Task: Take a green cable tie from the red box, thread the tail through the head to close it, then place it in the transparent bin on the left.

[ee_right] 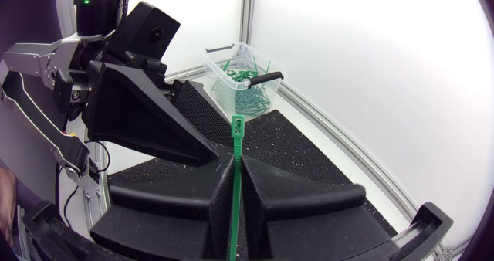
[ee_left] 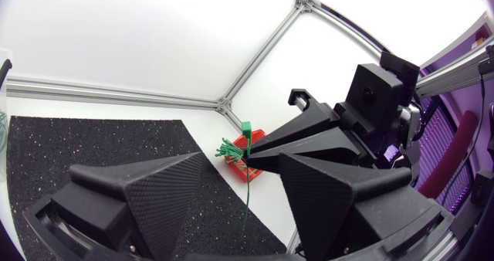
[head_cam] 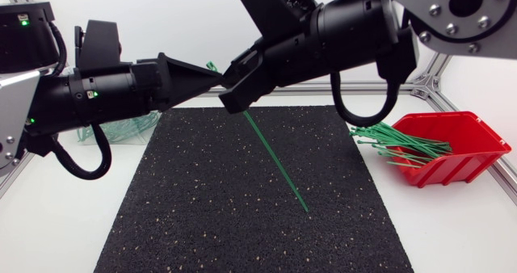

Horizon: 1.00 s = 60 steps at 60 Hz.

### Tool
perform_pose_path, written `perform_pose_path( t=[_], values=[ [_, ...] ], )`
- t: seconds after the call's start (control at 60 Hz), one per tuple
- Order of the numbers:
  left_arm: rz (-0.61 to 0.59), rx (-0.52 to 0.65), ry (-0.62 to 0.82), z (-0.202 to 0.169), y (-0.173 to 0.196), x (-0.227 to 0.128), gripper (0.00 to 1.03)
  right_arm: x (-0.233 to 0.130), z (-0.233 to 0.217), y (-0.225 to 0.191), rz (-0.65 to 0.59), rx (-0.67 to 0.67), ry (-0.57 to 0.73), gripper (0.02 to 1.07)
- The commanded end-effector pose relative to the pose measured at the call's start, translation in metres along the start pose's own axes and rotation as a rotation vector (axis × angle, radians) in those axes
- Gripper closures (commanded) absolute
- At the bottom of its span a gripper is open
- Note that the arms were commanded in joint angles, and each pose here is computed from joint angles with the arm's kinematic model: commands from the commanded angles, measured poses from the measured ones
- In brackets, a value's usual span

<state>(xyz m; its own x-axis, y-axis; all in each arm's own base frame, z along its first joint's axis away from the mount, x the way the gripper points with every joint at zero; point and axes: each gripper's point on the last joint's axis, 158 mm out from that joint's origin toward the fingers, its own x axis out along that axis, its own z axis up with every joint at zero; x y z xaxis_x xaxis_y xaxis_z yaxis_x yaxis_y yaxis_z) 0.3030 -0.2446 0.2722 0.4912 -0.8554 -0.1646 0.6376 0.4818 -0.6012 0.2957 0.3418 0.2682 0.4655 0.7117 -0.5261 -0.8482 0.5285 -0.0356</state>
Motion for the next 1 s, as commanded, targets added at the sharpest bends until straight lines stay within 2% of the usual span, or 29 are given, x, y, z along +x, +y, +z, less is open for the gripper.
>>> perform_pose_path(
  t=[0.0,0.567,0.85,0.983],
  values=[
    [-0.008,-0.01,-0.008,0.003,-0.002,0.004,0.41,0.012,-0.012,0.006,0.022,0.025,0.029,0.95],
    [0.005,-0.013,-0.013,0.001,0.005,0.006,0.49,0.018,-0.015,0.017,0.044,0.018,0.038,0.95],
    [0.01,-0.016,-0.014,-0.001,0.008,0.005,0.62,0.017,-0.016,0.012,0.026,0.024,0.036,0.95],
    [0.011,-0.017,-0.014,-0.002,0.009,0.005,0.72,0.017,-0.017,0.009,0.018,0.028,0.037,0.95]
  ],
)
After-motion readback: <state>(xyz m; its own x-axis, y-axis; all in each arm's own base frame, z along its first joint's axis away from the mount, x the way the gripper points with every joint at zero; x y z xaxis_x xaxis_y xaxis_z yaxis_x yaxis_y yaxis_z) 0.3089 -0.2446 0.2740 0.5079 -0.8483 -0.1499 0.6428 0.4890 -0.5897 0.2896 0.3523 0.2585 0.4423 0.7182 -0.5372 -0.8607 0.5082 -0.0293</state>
